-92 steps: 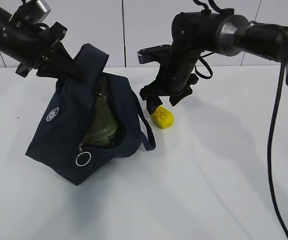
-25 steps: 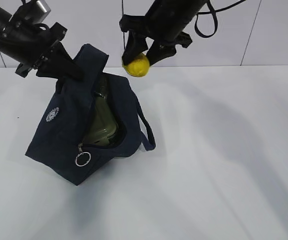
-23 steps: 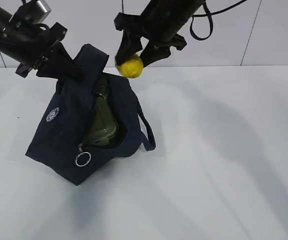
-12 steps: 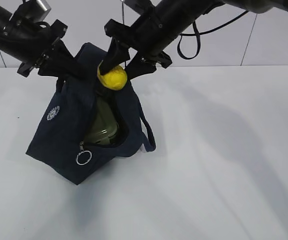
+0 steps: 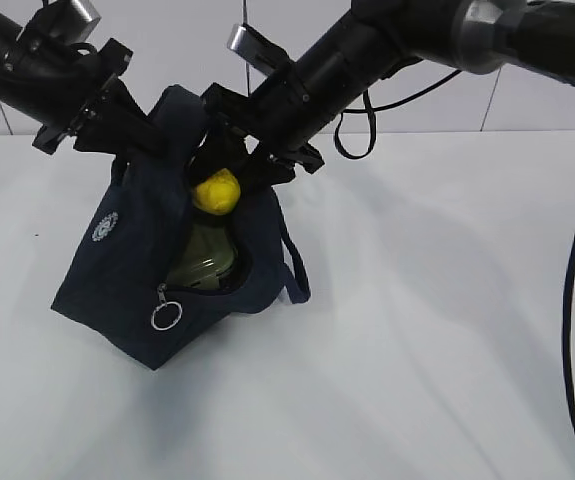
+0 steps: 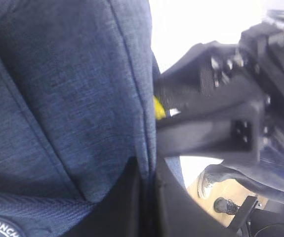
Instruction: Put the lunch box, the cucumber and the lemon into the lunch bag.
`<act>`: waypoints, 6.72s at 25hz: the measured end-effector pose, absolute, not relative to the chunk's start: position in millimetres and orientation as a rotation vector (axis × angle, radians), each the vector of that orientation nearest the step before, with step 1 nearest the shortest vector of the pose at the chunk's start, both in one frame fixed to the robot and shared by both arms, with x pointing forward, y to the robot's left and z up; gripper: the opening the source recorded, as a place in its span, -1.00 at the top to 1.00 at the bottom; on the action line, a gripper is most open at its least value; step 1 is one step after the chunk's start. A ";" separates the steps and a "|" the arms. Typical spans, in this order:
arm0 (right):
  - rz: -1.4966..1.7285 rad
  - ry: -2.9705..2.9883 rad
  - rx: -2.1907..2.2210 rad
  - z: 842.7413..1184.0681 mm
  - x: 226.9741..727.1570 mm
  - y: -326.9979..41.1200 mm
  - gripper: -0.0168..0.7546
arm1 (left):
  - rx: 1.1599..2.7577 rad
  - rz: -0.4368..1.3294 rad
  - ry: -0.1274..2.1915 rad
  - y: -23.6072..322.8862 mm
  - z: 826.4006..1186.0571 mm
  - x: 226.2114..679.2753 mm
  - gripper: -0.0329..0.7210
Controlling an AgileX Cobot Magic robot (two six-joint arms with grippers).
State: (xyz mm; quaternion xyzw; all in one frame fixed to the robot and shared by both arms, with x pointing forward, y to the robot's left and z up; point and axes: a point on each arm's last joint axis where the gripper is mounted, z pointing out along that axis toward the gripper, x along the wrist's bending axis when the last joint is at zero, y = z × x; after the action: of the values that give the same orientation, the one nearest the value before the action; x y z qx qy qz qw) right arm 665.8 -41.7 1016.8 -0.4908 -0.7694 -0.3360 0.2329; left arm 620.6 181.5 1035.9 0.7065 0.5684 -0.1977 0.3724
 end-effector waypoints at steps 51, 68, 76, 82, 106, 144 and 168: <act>-1.067 -2.298 -1.331 1060.4 676.5 -93.4 -0.29 | 1.812 -0.520 1.454 181.6 1036.1 619.8 0.91; -0.969 -2.148 -1.404 1032.0 670.3 -108.1 -0.28 | 1.815 -0.522 1.454 181.7 1036.0 619.6 0.91; -0.950 -2.070 -1.353 1011.4 659.4 -106.1 -0.26 | 1.819 -0.519 1.454 181.9 1035.7 619.6 0.91; -0.976 -2.027 -1.313 993.8 649.1 -106.4 -0.19 | 1.819 -0.519 1.454 181.9 1035.7 619.6 0.91; -1.050 -1.952 -1.303 971.2 647.9 -103.2 0.35 | 1.820 -0.516 1.455 182.0 1035.6 619.7 0.91; -1.006 -2.413 -1.546 1070.7 622.7 -159.8 0.95 | 1.891 -0.604 1.190 87.8 1043.2 586.7 0.91; -1.054 -2.503 -1.669 1070.3 635.5 -176.5 0.95 | 1.785 -0.299 1.306 44.2 1002.8 607.4 0.91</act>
State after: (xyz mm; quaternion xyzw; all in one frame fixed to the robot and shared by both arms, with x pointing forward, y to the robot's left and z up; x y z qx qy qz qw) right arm 635.5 -176.5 1070.3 -0.5234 -0.7851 -0.3305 -0.0228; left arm 607.4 44.2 1002.8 0.7185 0.5255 -0.1203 0.4395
